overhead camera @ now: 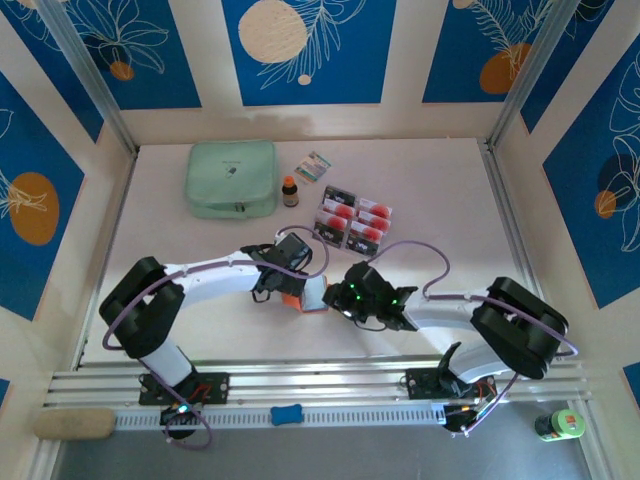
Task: Put the credit cards into the card holder
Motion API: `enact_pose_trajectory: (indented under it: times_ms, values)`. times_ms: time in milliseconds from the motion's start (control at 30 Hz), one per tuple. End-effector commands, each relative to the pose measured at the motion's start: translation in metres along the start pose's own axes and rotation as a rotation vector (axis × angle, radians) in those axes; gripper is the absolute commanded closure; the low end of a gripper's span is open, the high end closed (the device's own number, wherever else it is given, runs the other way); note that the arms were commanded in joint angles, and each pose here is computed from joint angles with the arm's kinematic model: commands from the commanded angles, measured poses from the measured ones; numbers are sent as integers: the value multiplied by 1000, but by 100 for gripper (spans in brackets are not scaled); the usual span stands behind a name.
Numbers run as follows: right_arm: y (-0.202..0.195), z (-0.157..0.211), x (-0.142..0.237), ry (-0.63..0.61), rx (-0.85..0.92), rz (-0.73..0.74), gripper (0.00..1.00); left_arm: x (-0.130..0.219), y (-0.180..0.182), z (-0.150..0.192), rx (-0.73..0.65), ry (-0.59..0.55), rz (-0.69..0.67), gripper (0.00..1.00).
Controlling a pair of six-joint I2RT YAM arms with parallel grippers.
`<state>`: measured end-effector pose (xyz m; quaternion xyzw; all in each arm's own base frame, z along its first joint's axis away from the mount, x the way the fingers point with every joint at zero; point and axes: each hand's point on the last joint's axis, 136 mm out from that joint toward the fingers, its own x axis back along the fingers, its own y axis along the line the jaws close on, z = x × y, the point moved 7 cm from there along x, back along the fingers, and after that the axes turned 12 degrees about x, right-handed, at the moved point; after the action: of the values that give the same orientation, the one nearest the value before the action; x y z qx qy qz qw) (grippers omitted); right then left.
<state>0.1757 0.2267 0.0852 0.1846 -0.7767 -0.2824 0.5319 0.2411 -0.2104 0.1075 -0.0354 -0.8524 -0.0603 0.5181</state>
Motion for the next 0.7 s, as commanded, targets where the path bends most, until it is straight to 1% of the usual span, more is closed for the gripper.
enact_pose_trajectory:
  times_ms: [0, 133, 267, 433, 667]
  values:
    - [2, -10, 12, -25, 76, 60, 63, 5, 2, -4, -27, -19, -22, 0]
    - [6, -20, 19, -20, 143, 97, 62, 7, 2, -5, -28, -27, -16, 0]
    - [12, -30, 18, -1, 200, 119, 58, 8, 2, -7, -28, -36, -12, 0]
    - [17, -38, 9, 30, 259, 150, 57, 9, 1, -8, -25, -38, -9, 0]
    - [18, -46, -8, 81, 290, 215, 58, 11, 1, -9, -24, -42, -6, 0]
